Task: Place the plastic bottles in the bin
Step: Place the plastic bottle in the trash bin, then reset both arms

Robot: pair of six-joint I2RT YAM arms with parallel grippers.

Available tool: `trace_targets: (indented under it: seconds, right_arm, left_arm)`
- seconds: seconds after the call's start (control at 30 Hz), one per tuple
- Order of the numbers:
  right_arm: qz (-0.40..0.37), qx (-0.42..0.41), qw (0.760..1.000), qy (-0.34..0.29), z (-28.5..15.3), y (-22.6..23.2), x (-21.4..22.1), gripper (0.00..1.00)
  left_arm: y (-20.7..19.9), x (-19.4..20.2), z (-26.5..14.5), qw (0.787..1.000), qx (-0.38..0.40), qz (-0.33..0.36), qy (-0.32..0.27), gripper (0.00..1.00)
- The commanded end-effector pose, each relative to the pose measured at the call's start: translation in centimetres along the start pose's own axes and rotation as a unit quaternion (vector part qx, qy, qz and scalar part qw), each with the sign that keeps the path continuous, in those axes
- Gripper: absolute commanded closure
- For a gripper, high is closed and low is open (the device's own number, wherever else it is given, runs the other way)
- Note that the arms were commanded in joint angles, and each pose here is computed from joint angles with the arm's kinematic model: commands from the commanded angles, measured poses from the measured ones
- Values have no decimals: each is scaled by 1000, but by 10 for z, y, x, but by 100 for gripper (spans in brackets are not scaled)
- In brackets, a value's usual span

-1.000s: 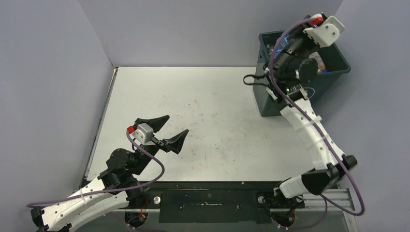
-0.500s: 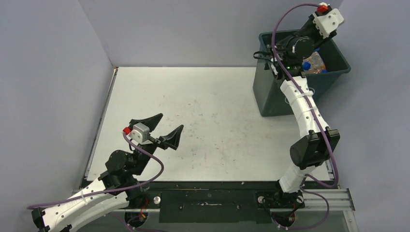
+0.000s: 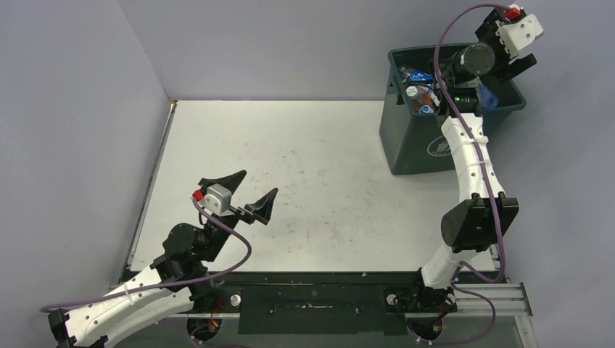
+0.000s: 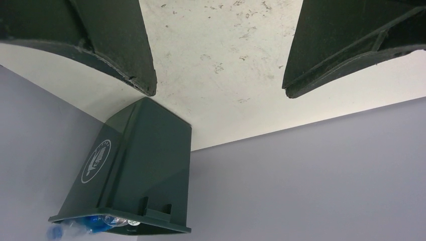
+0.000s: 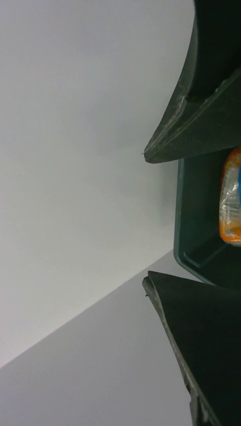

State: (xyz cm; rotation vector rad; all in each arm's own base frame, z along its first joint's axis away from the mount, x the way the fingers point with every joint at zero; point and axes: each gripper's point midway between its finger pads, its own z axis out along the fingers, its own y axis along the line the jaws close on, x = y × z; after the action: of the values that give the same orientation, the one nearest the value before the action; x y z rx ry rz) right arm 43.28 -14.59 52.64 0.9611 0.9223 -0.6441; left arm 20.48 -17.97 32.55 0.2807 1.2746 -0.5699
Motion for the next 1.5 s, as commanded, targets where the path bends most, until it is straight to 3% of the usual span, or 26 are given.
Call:
trace_targets:
  seconds: [0.0,0.17,0.47,0.67,0.83,0.93,1.03,1.13,1.33,1.47]
  right_arm:
    - [32,-44,998,-2,-1,17,-23,16]
    - [57,-73,996,8,-9,30,-32,8]
    - [95,-235,966,49,-108,101,-64,2]
    - [111,-387,911,91,-194,137,-72,0]
    - [90,-519,840,130,-272,148,-60,4]
    - [83,-557,811,157,-310,136,-45,6]
    - [88,-569,787,223,-339,112,-5,10]
    - [110,-566,764,291,-364,81,28,10]
    - [154,-476,778,379,-378,2,81,10]
    - [73,-461,786,404,-380,-36,118,10]
  left_arm:
    - [1,-10,4,1000,-3,1,-18,4]
    - [0,-8,5,1000,-2,3,-15,4]
    - [1,-3,7,1000,-6,7,-1,4]
    - [10,-4,5,1000,-29,6,0,4]
    - [13,-1,5,999,-37,14,9,4]
    - [13,1,5,999,-35,20,12,4]
    - [14,3,5,999,-37,27,15,4]
    - [31,2,3,996,-90,25,8,4]
    - [74,11,-8,972,-229,44,6,4]
    - [85,28,-1,961,-270,48,38,4]
